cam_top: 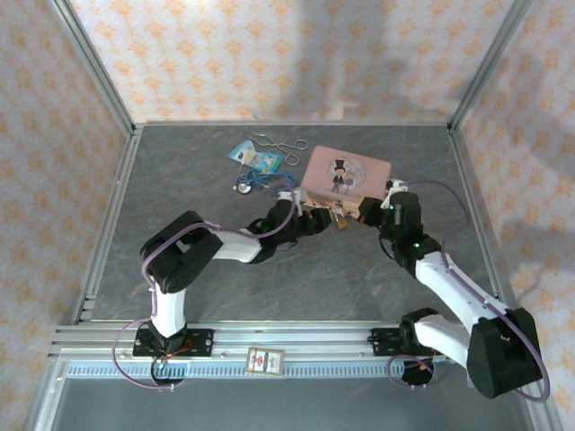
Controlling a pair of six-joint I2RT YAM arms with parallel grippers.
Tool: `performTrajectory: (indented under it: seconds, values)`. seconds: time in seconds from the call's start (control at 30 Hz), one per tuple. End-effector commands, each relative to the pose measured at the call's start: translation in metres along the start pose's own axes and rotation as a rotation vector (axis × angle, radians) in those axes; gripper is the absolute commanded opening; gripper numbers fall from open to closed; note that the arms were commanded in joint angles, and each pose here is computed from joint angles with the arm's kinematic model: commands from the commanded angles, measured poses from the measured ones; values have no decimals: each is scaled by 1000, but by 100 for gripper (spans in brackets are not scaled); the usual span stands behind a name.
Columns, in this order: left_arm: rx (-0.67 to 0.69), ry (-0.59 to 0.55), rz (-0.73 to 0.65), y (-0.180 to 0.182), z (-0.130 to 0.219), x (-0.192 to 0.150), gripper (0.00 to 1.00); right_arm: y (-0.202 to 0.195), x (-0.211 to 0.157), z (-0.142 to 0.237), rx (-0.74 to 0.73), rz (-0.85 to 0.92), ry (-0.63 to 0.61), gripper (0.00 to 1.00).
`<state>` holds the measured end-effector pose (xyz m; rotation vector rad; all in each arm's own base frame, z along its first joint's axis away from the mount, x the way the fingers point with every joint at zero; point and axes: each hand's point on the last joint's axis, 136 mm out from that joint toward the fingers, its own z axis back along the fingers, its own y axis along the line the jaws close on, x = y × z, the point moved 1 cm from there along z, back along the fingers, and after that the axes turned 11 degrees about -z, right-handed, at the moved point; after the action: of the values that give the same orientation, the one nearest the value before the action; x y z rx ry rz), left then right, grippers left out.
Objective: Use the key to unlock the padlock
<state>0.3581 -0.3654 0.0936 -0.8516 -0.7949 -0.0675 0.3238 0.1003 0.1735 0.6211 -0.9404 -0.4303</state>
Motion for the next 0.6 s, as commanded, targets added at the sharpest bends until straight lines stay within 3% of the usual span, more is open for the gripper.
performTrajectory:
  seconds: [0.0, 0.13, 0.4, 0.57]
  values:
    - [145, 101, -73, 21, -20, -29, 61, -27, 13, 10, -127, 27, -83, 0]
    - [207, 145, -104, 29, -39, -43, 61, -24, 19, 16, -94, 29, -113, 0]
    - [268, 120, -125, 36, -69, -40, 60, -8, 19, 17, -3, 31, -108, 0]
    - [276, 115, -120, 40, -78, -42, 33, -12, 12, 15, 3, 6, -94, 0]
